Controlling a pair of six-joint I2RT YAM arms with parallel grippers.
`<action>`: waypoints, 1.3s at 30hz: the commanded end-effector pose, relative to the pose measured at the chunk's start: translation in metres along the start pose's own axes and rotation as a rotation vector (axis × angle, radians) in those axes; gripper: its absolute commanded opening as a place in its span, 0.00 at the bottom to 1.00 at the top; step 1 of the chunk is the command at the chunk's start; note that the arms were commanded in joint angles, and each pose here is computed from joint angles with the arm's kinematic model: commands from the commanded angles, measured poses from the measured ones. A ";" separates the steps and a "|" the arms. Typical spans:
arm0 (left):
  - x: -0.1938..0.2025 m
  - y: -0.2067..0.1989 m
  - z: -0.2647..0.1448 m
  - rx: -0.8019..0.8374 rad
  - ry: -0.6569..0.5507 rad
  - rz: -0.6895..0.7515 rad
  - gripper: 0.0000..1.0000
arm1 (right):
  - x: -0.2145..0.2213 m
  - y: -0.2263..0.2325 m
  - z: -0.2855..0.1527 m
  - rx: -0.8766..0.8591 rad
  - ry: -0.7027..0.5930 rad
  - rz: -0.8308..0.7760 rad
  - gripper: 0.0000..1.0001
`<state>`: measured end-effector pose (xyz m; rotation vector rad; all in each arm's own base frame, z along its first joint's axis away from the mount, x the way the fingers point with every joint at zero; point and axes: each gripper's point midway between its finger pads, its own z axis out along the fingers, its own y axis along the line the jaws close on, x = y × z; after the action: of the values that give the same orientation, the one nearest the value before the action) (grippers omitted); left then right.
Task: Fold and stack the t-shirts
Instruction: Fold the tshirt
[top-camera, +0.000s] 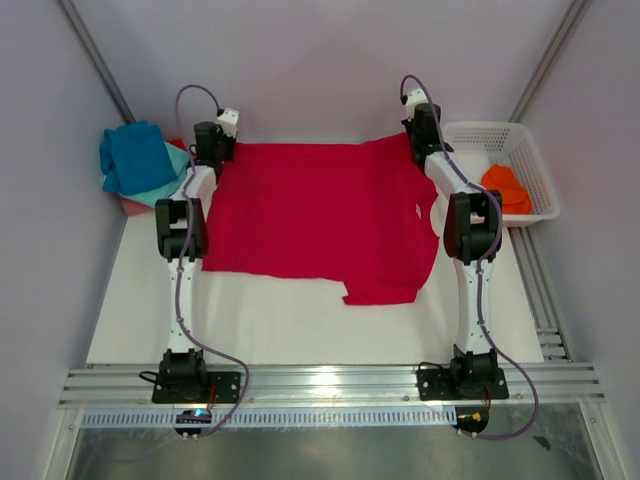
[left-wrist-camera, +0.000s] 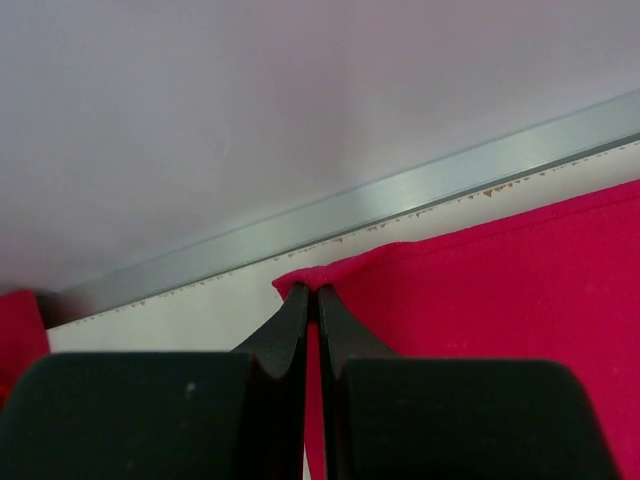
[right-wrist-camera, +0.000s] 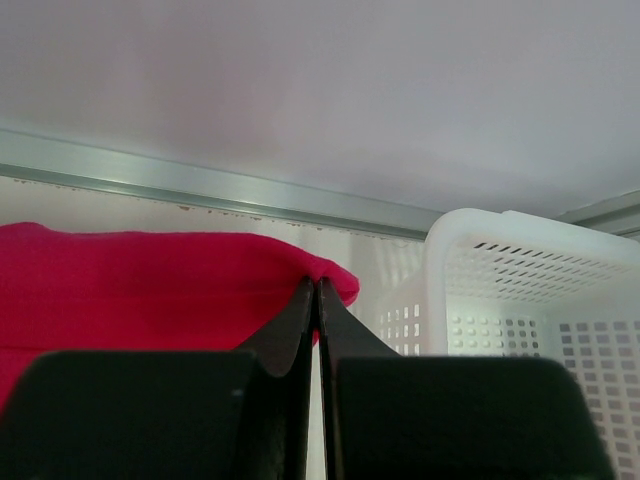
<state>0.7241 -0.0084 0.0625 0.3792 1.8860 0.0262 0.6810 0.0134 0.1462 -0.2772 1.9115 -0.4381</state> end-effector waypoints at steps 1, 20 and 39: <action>-0.048 0.030 -0.001 -0.148 -0.166 0.113 0.00 | -0.035 -0.021 -0.004 0.079 -0.083 0.016 0.03; -0.066 0.057 0.003 -0.366 -0.306 0.159 0.00 | -0.032 -0.036 -0.004 0.191 -0.056 0.022 0.03; -0.041 0.109 -0.024 -0.463 -0.201 0.143 0.00 | -0.007 -0.073 -0.012 0.263 0.037 0.050 0.03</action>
<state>0.7408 0.0386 0.0563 0.2986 1.7166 0.3755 0.6759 -0.0065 0.1429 -0.1814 1.9421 -0.5559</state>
